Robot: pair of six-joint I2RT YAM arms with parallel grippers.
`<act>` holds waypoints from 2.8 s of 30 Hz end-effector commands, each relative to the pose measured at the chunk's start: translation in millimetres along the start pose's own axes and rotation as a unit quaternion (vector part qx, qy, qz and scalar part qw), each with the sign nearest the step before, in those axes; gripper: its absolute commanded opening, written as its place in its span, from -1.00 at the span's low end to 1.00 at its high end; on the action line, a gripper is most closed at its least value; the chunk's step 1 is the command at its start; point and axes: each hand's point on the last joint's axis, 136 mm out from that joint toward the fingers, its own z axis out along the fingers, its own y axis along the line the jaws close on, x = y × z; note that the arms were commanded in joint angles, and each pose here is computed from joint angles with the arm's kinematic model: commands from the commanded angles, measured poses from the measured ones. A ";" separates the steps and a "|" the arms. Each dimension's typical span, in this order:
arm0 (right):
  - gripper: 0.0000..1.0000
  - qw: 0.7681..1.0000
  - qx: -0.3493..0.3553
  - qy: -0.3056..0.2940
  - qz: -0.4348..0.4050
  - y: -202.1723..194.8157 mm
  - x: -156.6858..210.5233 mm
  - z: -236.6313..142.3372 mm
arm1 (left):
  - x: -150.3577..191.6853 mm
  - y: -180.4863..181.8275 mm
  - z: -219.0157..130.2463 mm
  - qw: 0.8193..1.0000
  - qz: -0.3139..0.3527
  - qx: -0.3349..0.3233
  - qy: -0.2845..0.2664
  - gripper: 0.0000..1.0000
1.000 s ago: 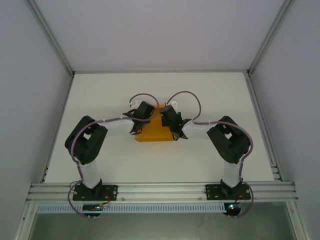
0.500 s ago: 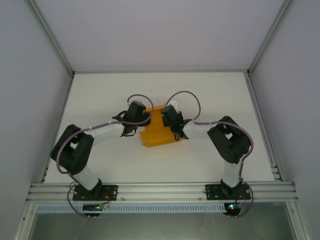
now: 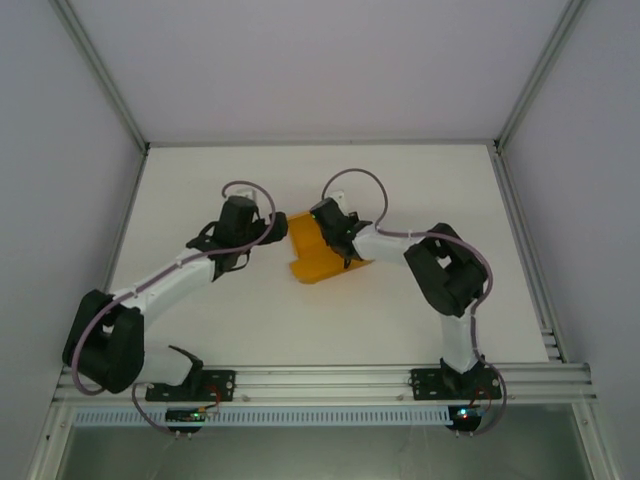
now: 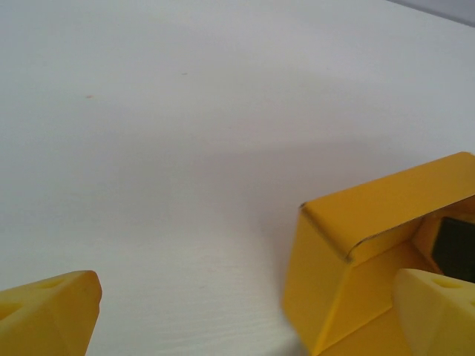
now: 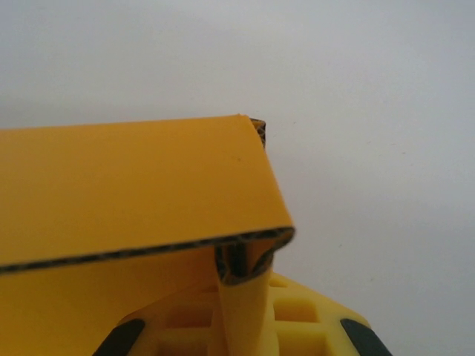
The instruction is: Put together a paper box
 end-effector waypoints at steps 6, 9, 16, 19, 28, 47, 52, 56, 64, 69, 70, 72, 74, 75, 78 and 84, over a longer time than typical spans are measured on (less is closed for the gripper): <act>-1.00 0.970 0.202 0.072 -0.118 -49.1 32.8 10.1 | 2.4 36.2 -11.6 0.999 -0.031 -0.044 -0.005 0.99; -1.00 0.969 0.201 0.055 -0.132 -42.2 25.7 9.3 | 1.7 39.9 -14.3 0.998 -0.034 -0.049 -0.007 0.99; -1.00 0.982 0.057 0.020 -0.180 -14.9 7.0 -2.5 | -0.5 37.9 -23.6 0.999 -0.035 -0.036 -0.012 0.99; -1.00 0.958 0.006 -0.018 -0.286 -5.5 -8.9 -21.5 | -0.6 35.1 -28.6 0.999 -0.034 -0.024 -0.015 0.99; -1.00 0.748 -0.176 -0.002 -0.640 19.5 29.6 -80.4 | 3.0 44.1 -41.9 0.999 -0.033 -0.023 -0.026 0.99; -1.00 0.517 -0.228 -0.127 -0.815 133.8 104.7 -63.3 | 11.6 103.7 -67.2 0.990 -0.088 -0.100 -0.046 0.99; -0.80 0.512 -0.227 -0.147 -0.815 141.0 118.2 -66.1 | 12.8 104.9 -64.0 0.990 -0.089 -0.104 -0.041 0.99; -0.10 0.532 -0.226 -0.148 -0.803 130.5 96.3 -83.0 | 11.0 99.6 -62.9 0.991 -0.086 -0.092 -0.038 0.99; 0.32 0.540 -0.270 -0.139 -0.785 107.1 68.8 -140.1 | 2.2 83.0 -65.2 0.995 -0.080 -0.054 -0.037 0.99; 0.57 0.566 -0.253 -0.162 -0.768 94.4 36.0 -166.1 | 1.1 74.3 -63.0 0.997 -0.065 -0.033 -0.030 0.99; 0.59 0.581 -0.255 -0.175 -0.753 93.3 26.7 -174.0 | -0.4 68.5 -62.2 0.998 -0.058 -0.019 -0.029 0.99; 0.97 0.639 -0.267 -0.207 -0.691 92.3 -1.4 -197.5 | -3.4 55.6 -59.8 0.999 -0.040 0.010 -0.025 0.99; 0.97 0.724 -0.265 -0.241 -0.590 84.8 -40.5 -219.8 | -7.2 42.3 -56.9 0.999 -0.018 0.033 -0.020 0.99; 0.98 0.764 -0.255 -0.252 -0.536 76.7 -57.8 -227.7 | -8.2 36.0 -54.9 0.999 -0.006 0.042 -0.017 0.99; 0.97 0.888 -0.214 -0.250 -0.322 30.4 -99.5 -244.1 | -12.3 16.0 -48.6 0.997 0.028 0.073 -0.013 0.99; 0.98 0.950 -0.305 -0.041 -0.050 -49.5 -35.5 -250.5 | -14.1 -1.0 -32.0 0.994 0.057 0.090 0.004 0.99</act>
